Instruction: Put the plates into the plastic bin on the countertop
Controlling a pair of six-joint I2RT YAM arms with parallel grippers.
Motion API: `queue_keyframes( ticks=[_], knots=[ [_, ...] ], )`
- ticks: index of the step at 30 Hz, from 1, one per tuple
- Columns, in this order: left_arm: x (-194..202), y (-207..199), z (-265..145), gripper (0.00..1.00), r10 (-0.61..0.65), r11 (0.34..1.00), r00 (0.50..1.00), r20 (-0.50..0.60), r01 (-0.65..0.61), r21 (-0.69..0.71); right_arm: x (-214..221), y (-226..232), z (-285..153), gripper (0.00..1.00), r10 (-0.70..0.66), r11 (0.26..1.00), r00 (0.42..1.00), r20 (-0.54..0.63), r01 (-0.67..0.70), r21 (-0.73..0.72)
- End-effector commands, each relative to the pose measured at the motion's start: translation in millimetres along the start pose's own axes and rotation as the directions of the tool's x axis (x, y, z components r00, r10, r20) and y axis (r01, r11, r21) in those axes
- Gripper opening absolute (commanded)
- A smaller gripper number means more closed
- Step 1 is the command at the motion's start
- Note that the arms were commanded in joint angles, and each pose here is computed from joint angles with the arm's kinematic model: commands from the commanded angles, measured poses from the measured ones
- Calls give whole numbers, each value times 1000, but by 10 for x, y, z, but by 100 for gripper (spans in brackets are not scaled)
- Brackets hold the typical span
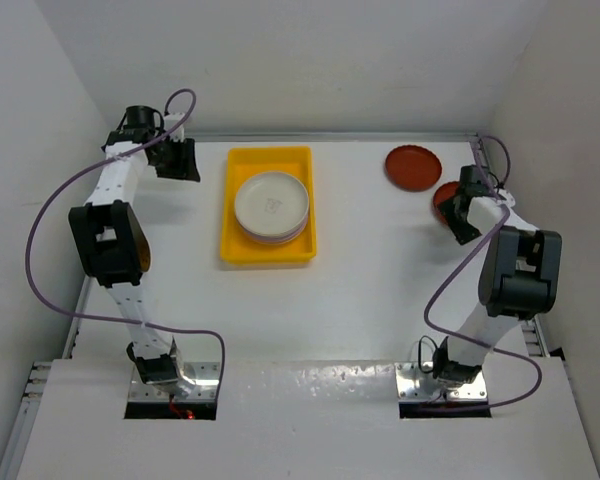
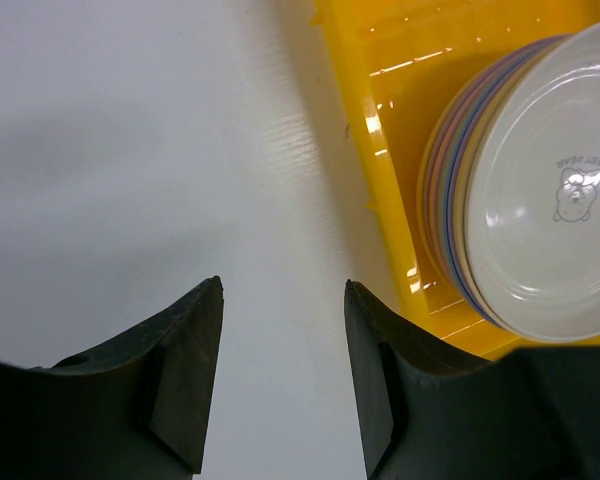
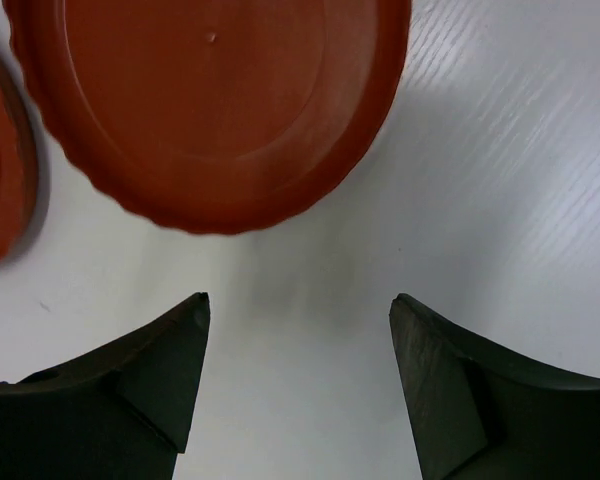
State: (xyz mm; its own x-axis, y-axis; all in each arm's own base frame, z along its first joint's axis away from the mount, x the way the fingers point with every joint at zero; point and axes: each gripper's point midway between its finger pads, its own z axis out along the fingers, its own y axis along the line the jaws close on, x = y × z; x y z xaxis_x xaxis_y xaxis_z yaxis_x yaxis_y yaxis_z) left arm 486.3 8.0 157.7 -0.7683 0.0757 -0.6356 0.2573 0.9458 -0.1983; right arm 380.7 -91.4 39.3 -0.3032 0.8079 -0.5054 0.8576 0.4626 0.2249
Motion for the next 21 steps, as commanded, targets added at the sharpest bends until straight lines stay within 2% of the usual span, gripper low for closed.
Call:
queue_keyframes(
  ticks=[1, 5, 10, 12, 13, 14, 16, 17, 20, 21],
  knots=[
    [-77, 85, -5, 54, 30, 999, 1000, 10, -30, -20, -434, 129, 52, 72, 214, 977, 969, 125, -212, -37],
    [-17, 163, 12, 54, 23, 999, 1000, -9, -23, -33, -642, 56, 257, 72, 274, 962, 948, 160, -273, -27],
    [50, 313, 30, 54, -16, 999, 1000, -19, 15, -48, -509, -95, 539, 69, 294, 949, 951, 95, -302, 90],
    [61, 370, 12, 54, -23, 998, 1000, -19, 22, -63, -427, -131, 626, 63, 299, 945, 951, 76, -306, 119],
    [46, 382, 29, 54, -22, 998, 1000, -18, 21, -63, -391, -157, 652, 59, 306, 941, 950, 67, -313, 132],
    [46, 382, 29, 54, -22, 998, 1000, -18, 21, -63, -378, -163, 667, 48, 313, 938, 947, 68, -319, 132],
    [22, 441, -5, 54, -25, 997, 1000, -10, 25, -80, -317, -189, 709, 33, 322, 935, 945, 54, -327, 140],
    [-18, 444, -23, 54, -21, 996, 1000, -1, 21, -82, -310, -179, 696, 18, 321, 936, 946, 51, -325, 133],
    [-11, 486, -40, 54, -28, 996, 1000, 1, 28, -88, -333, -175, 635, 0, 274, 951, 958, 83, -283, 125],
    [-11, 486, -40, 54, -28, 996, 1000, 1, 28, -88, -335, -129, 551, 0, 263, 955, 960, 99, -273, 116]
  ],
)
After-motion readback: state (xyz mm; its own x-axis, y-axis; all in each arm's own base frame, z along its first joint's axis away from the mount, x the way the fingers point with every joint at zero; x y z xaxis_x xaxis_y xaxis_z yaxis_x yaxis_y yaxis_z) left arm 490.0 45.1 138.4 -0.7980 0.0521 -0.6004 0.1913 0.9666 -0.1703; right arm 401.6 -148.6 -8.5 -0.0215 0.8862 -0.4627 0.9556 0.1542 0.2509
